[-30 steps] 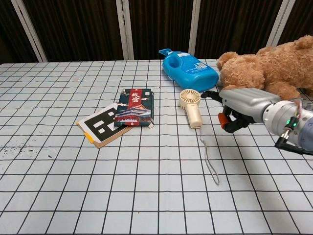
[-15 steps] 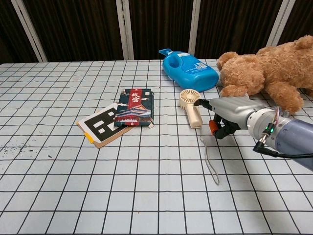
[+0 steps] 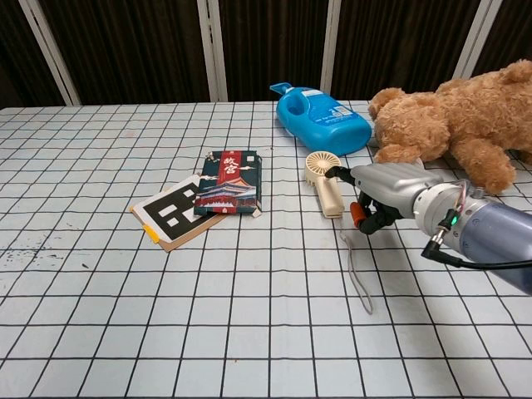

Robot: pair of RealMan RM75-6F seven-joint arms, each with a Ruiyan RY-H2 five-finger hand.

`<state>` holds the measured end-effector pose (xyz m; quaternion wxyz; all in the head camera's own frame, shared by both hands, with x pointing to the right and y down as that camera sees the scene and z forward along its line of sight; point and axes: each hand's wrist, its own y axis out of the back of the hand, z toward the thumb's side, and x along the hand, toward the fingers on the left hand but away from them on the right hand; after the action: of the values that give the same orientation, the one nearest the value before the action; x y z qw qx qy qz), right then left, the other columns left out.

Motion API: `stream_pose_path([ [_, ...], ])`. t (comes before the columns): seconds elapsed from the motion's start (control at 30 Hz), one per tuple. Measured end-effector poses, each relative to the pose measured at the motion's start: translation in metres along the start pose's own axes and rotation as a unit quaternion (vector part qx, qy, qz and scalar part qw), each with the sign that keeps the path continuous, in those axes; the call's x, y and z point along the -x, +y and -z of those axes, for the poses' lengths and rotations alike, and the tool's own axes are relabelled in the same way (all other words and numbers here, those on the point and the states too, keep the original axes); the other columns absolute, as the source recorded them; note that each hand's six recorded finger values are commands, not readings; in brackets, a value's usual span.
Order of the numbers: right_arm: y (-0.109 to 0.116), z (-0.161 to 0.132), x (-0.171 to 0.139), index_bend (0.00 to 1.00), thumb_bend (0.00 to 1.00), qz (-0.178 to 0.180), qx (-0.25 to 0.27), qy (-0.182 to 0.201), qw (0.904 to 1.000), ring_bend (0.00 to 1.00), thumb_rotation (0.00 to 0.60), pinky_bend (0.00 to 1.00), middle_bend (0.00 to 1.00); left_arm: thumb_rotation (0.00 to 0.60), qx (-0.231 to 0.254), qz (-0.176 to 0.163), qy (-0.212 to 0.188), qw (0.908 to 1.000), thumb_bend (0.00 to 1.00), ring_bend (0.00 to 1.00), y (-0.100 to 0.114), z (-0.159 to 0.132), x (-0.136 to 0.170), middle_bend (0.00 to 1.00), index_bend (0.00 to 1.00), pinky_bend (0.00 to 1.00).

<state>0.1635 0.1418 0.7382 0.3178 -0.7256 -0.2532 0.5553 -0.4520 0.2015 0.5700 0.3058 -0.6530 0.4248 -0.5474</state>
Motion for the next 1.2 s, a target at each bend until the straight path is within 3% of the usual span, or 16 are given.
stream_pose_path([
  [0.97, -0.026, 0.002, 0.000, 0.00, 0.78, -0.033, -0.017, -0.010, 0.9992, 0.92, 0.600, 0.95, 0.81, 0.600, 0.003, 0.001, -0.002, 1.0000, 0.09, 0.00, 0.000, -0.001, 0.000, 0.00, 0.00, 0.00],
  [1.2, -0.011, -0.001, 0.002, 0.00, 0.78, -0.010, -0.007, -0.007, 0.9999, 0.88, 0.600, 0.91, 0.80, 0.600, 0.004, 0.002, -0.002, 1.0000, 0.09, 0.00, -0.001, -0.001, 0.000, 0.00, 0.00, 0.00],
])
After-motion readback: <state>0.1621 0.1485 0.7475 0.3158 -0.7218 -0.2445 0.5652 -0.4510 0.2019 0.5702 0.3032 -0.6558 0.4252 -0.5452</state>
